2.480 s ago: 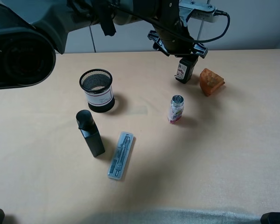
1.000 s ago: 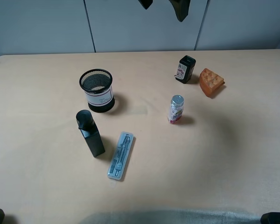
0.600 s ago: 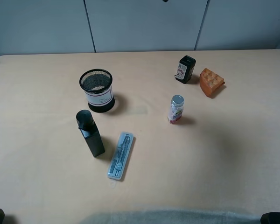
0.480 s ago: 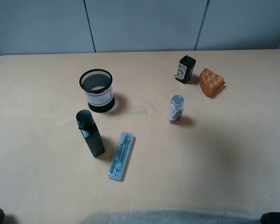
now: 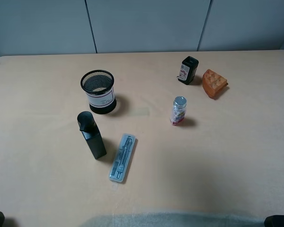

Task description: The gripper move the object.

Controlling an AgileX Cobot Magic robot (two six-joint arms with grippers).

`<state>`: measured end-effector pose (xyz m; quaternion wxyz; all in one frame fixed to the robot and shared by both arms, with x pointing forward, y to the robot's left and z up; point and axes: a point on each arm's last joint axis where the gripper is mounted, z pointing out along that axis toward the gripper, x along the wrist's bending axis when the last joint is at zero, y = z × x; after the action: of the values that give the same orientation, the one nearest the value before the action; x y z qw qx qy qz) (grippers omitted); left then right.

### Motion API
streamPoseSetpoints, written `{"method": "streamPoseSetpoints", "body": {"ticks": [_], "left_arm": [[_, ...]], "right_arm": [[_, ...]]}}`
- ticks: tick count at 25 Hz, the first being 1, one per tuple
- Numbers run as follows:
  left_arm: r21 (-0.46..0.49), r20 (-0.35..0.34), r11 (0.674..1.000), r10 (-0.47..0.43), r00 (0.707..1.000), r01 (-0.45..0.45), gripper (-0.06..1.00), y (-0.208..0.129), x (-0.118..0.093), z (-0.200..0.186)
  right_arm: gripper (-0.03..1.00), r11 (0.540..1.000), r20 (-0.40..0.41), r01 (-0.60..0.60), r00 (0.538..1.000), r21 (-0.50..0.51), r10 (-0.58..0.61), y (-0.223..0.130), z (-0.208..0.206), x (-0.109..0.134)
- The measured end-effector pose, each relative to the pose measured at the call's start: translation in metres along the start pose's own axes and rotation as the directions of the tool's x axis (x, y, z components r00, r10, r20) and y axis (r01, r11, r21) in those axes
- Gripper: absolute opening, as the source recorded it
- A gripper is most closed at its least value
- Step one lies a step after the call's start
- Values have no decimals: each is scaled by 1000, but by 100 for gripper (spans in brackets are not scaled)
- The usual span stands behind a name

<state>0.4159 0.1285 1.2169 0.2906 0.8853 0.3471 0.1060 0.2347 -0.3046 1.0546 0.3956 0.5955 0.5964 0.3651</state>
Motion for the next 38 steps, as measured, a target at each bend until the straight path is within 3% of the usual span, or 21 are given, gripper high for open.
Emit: {"method": "streamPoseSetpoints", "body": {"ticks": [14,19,23,31,38], "left_arm": [[-199,-41,980,13,999,-21,79,-138,-9,-88],[-262,-47,965,14,999,-25,79,-178,-12,-99],[-287,-94,958,-19,995,-9,79,-203,-10,-99],[-321,-289,943,-192,938,94,79,-250,-8,-89],[-336,-375,926,-299,878,172,79,-275,-10,-60]], "right_arm": [[69,1000,0,0,1000,0,0,0,0,0],[69,1000,0,0,1000,0,0,0,0,0],[69,1000,0,0,1000,0,0,0,0,0],[69,1000,0,0,1000,0,0,0,0,0],[69,1000,0,0,1000,0,0,0,0,0]]}}
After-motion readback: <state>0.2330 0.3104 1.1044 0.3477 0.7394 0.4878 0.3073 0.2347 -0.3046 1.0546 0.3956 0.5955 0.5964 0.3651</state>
